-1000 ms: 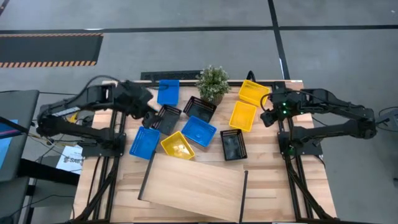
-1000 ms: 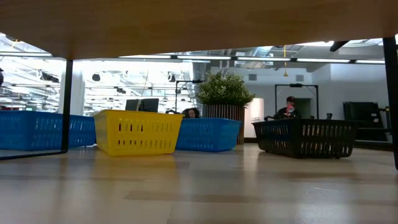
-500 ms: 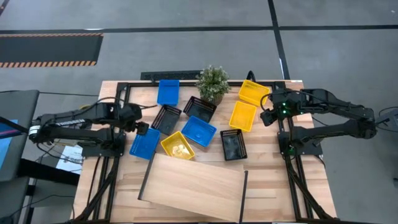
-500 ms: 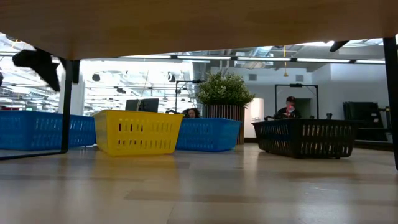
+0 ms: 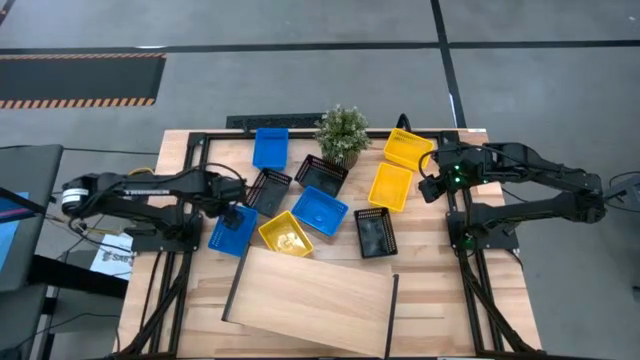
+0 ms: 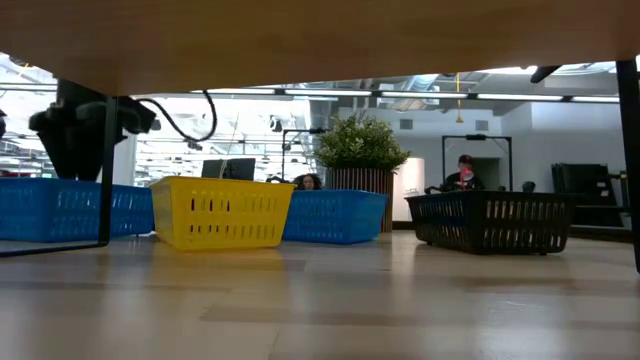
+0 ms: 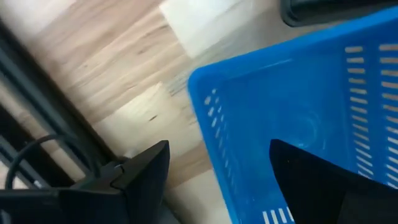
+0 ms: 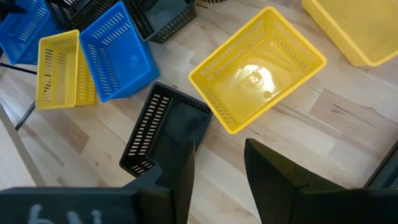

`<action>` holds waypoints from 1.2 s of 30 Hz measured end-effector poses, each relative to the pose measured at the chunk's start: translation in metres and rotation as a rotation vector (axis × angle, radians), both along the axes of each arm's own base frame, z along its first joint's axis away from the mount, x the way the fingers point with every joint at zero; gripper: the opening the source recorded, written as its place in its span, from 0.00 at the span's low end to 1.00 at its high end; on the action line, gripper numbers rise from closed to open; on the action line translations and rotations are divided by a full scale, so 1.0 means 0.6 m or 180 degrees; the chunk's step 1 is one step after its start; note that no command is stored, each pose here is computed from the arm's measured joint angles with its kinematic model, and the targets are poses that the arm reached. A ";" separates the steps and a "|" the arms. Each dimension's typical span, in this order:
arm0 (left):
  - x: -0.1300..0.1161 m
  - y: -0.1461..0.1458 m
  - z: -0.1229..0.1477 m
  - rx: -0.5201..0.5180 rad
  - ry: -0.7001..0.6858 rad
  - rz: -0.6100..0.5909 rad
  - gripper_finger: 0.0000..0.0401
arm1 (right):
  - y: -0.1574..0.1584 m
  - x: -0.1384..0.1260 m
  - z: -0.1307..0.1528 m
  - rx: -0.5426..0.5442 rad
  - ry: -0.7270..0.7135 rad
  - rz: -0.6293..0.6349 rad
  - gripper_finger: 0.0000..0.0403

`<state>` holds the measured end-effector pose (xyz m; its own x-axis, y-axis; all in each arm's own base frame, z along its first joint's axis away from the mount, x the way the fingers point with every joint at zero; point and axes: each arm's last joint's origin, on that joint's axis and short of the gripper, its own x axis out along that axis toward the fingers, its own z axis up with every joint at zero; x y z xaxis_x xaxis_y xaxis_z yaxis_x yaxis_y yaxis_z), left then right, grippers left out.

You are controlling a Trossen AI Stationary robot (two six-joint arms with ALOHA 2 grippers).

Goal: Stack baskets on shelf by color
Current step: Put the bottom left blue bin on the shelf

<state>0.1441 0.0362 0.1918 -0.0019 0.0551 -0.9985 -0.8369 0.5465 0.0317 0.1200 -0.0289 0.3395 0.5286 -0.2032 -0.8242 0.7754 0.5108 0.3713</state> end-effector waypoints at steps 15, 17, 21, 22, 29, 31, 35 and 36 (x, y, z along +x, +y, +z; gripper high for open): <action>0.029 0.005 -0.043 -0.0235 0.0441 -0.0429 0.08 | 0.000 0.000 0.000 -0.0016 0.0009 0.0025 0.39; 0.029 0.005 -0.043 -0.0237 0.0444 -0.0421 0.03 | 0.000 0.000 0.000 -0.0016 0.0009 0.0026 0.39; 0.028 0.005 -0.043 -0.0250 0.0462 -0.0363 0.01 | 0.000 0.000 0.000 -0.0016 0.0008 0.0025 0.39; 0.027 0.005 -0.042 -0.0267 0.0483 -0.0328 0.01 | 0.000 0.000 0.000 -0.0016 0.0009 0.0025 0.39; 0.034 0.010 0.000 -0.0085 0.0665 -0.0226 0.00 | 0.000 0.000 0.000 -0.0026 0.0009 0.0021 0.39; 0.036 0.013 0.017 0.0039 0.0740 -0.0197 0.00 | 0.000 0.000 0.000 -0.0032 0.0013 0.0019 0.38; 0.037 0.022 0.057 0.0223 0.0857 -0.0066 0.00 | 0.000 0.000 0.000 -0.0071 0.0025 0.0062 0.38; 0.038 0.025 0.067 0.0280 0.0880 -0.0034 0.00 | -0.001 0.000 0.000 -0.0077 0.0027 0.0071 0.38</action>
<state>0.1667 0.0513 0.2323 -0.2722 0.1428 -0.9516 -0.7841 0.5404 0.3053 0.1200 -0.0292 0.3395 0.5263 -0.2115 -0.8236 0.7667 0.5368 0.3522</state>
